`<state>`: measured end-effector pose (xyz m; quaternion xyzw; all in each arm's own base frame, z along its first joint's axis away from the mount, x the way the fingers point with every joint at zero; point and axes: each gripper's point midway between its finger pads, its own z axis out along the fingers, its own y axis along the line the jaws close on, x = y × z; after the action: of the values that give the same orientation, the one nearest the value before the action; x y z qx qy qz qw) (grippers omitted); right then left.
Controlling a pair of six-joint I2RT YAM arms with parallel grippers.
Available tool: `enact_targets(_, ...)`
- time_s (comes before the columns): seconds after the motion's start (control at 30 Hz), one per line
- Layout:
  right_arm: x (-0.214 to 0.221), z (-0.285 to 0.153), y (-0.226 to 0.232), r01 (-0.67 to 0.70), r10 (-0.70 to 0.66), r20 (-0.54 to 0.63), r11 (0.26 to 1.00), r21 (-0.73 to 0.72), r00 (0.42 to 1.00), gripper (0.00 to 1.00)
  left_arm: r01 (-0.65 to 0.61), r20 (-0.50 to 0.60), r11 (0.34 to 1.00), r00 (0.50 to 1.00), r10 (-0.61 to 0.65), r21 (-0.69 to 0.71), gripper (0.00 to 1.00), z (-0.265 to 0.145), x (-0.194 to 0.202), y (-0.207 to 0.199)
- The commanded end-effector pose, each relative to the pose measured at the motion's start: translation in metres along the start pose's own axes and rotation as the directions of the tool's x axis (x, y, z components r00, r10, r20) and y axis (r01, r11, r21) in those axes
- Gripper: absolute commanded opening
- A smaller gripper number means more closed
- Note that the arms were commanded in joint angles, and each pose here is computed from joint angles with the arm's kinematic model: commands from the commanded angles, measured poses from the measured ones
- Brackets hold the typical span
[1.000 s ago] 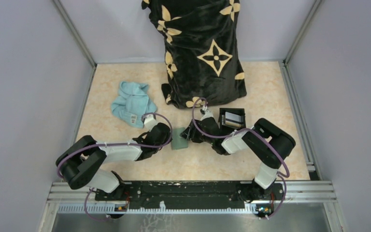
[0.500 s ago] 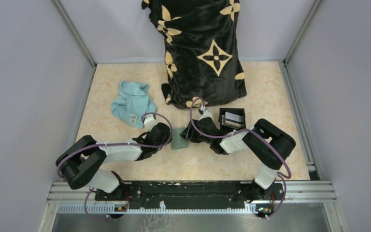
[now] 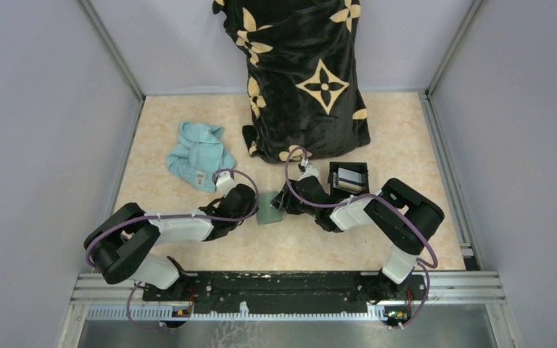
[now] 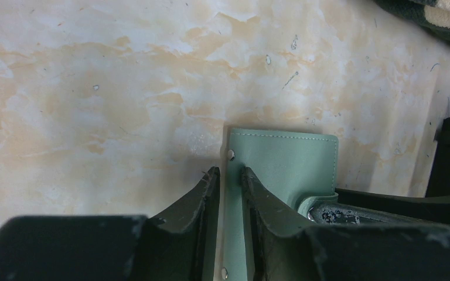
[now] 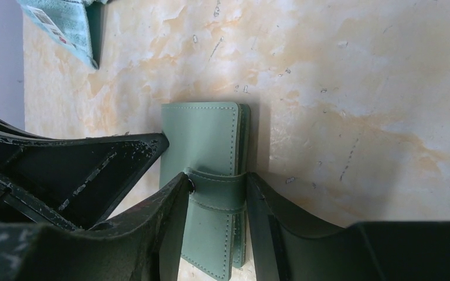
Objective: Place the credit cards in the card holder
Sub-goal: Close the card holder at the center of the board.
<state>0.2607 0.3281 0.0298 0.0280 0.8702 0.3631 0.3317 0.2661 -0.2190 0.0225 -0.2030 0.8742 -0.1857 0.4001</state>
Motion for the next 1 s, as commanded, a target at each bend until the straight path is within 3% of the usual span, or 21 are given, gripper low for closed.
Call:
enact_targets(0.0,0.049,-0.011,-0.034,0.051,-0.030,-0.173,0.991,0.120,0.985,0.42,-0.109,-0.187,0.988,0.978,0.086,-0.112,0.28,-0.006,0.047,0.048)
enact_targets(0.97,0.071,-0.018,-0.054,0.082,-0.025,-0.278,0.977,0.196,0.960,0.39,-0.111,-0.186,0.987,0.979,0.088,-0.117,0.28,-0.004,0.045,0.044)
